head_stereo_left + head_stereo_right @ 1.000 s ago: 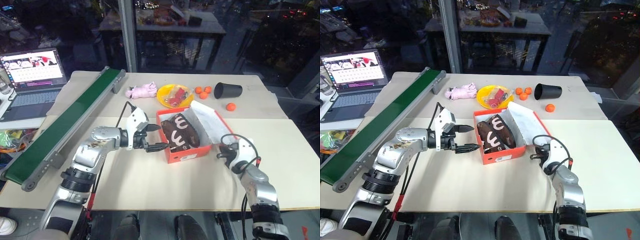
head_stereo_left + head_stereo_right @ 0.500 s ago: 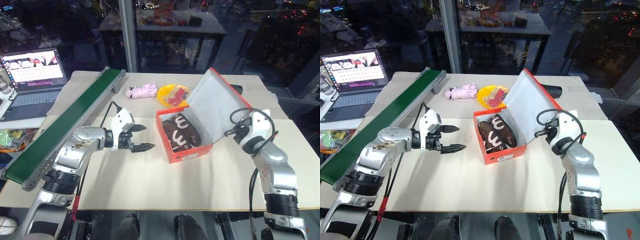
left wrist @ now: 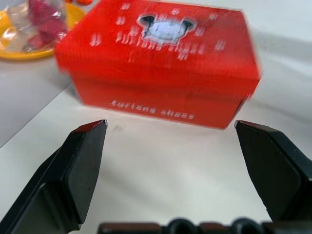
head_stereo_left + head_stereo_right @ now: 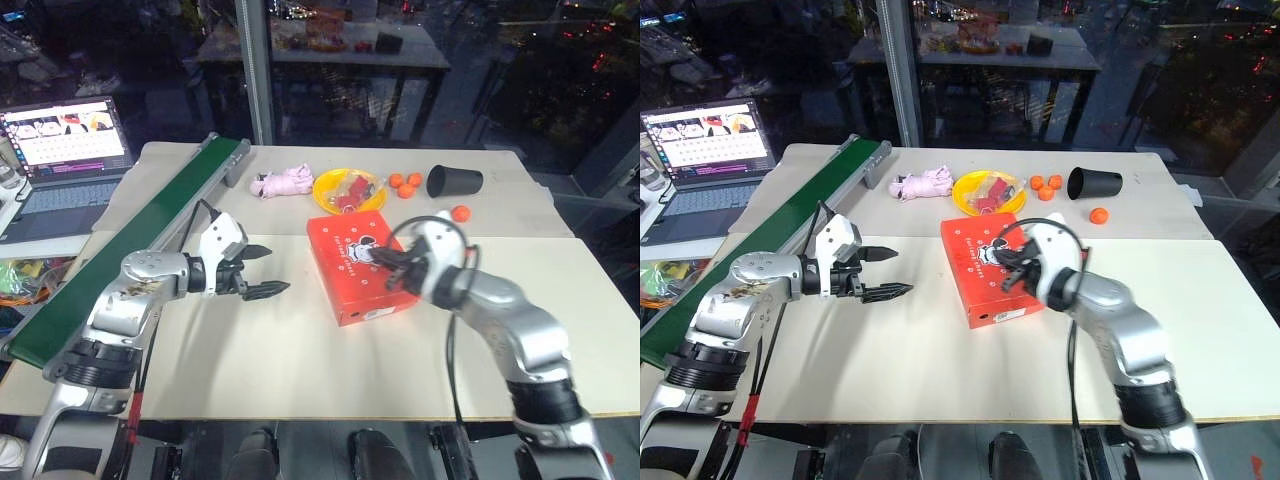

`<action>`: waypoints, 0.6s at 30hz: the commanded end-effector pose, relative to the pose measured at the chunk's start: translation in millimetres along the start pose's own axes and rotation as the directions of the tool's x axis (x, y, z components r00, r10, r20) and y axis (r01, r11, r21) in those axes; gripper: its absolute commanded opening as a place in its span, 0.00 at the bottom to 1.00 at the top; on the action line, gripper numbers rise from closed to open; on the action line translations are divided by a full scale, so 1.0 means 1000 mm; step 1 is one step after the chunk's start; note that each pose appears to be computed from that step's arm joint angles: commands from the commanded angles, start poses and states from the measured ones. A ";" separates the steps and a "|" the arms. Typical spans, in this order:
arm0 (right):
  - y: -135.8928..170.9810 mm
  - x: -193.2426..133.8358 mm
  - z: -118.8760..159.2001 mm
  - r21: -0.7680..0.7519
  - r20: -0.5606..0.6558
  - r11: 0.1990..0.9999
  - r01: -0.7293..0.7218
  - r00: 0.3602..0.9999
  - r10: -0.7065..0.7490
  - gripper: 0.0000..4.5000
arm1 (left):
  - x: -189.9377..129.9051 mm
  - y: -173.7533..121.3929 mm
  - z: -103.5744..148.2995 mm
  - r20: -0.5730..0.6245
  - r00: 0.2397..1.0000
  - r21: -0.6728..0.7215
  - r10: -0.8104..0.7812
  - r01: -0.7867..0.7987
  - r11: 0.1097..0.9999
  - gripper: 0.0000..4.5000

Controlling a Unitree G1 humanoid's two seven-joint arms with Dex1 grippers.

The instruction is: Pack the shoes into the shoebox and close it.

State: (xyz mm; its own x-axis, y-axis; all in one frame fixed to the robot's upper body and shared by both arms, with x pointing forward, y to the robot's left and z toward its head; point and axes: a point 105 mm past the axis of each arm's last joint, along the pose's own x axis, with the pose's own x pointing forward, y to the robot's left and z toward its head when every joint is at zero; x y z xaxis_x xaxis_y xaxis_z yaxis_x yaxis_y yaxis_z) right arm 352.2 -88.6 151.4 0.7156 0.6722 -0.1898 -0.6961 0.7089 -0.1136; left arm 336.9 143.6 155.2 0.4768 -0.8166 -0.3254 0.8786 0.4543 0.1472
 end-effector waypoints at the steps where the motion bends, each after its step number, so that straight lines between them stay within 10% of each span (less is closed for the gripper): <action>1: -0.003 0.023 -0.008 -0.090 -0.058 0.996 -0.011 0.998 0.006 0.02 | -0.002 0.000 0.012 0.036 0.999 0.044 0.004 -0.006 0.999 1.00; 11: 0.001 0.032 -0.025 -0.099 -0.096 0.993 -0.058 0.994 0.048 0.02 | 0.001 -0.002 0.017 0.060 0.998 0.049 0.009 -0.012 0.999 1.00; 18: -0.016 -0.027 0.033 -0.084 0.102 0.996 0.001 0.995 0.008 0.49 | 0.002 -0.010 0.024 0.148 0.989 -0.003 -0.008 0.009 1.000 1.00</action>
State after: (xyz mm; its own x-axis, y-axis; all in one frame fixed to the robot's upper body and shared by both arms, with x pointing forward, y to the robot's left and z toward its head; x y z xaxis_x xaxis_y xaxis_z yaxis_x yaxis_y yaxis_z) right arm 356.9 -96.9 160.7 0.6983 0.6956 -0.1690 -0.7158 0.6786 -0.1646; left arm 334.0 130.7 159.9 0.4675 -0.8479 -0.2500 0.8839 0.4517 0.1208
